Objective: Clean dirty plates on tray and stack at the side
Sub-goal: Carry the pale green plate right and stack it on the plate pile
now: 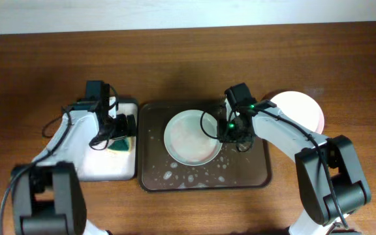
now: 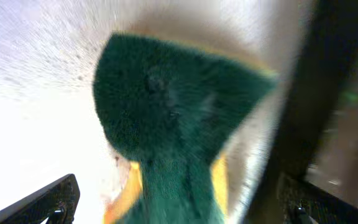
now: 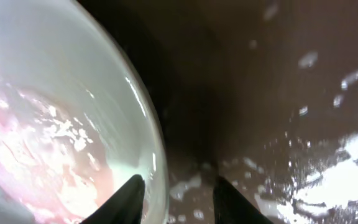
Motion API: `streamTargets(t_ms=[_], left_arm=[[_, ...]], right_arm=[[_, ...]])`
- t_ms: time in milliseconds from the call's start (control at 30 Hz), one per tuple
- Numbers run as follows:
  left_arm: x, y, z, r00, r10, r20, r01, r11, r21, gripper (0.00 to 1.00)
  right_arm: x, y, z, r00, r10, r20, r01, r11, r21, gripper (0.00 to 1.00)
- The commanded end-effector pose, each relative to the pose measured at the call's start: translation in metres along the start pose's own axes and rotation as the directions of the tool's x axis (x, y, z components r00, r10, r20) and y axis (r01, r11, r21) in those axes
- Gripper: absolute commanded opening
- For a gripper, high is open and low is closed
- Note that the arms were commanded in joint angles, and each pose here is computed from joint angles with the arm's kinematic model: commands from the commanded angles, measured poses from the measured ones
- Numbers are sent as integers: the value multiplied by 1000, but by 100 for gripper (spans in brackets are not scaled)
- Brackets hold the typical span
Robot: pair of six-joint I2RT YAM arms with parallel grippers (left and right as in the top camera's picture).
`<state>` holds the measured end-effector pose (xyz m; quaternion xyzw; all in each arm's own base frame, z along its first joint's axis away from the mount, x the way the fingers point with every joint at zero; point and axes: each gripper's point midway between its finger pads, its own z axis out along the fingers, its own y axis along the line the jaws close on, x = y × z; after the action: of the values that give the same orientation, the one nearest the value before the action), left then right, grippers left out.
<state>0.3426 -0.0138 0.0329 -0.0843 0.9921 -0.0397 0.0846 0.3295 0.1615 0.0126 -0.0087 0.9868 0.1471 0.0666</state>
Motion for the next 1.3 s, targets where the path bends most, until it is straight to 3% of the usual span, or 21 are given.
streamTargets(t_ms=[0,200,400,433,467,767,800,967,1067,1167,1267], left_arm=[[-19,-13,-59,989,-29,148,20,998,62,100],[6,-26,-62,998,7,69,-12,997,78,99],[6,-26,-62,998,7,68,-12,997,77,100],[6,-26,-62,998,7,68,-12,997,77,99],[6,-26,-62,998,7,68,-12,997,77,99],[6,-26,-62,998,7,68,-12,997,77,100],[6,-26,-62,998,7,68,-12,997,77,99],[6,-26,-62,998,7,68,-12,997,77,99],[6,-26,-62,998,7,68,-12,997,77,99],[6,-26,-62,998,7,68,-12,997,77,100],[6,-26,-62,998,7,68,-12,997,77,100]], right_arm=[[-2,-2,3,1000,3,8,-3,1000,7,6],[-5,0,-4,1000,-14,23,14,1000,3,4],[9,-22,-29,999,46,3,-46,988,147,5],[10,-23,-28,999,46,3,-46,988,146,29],[8,-22,-26,999,44,12,-45,989,142,32],[10,-28,0,998,52,-29,-47,988,150,29],[10,-27,0,998,51,-28,-47,988,148,22],[16,-17,1,996,57,-63,-51,995,87,4],[17,-17,1,996,58,-68,-52,995,90,4],[0,-7,-18,1000,27,-5,-26,998,63,4],[-26,-1,-60,989,-7,148,-6,996,87,4]])
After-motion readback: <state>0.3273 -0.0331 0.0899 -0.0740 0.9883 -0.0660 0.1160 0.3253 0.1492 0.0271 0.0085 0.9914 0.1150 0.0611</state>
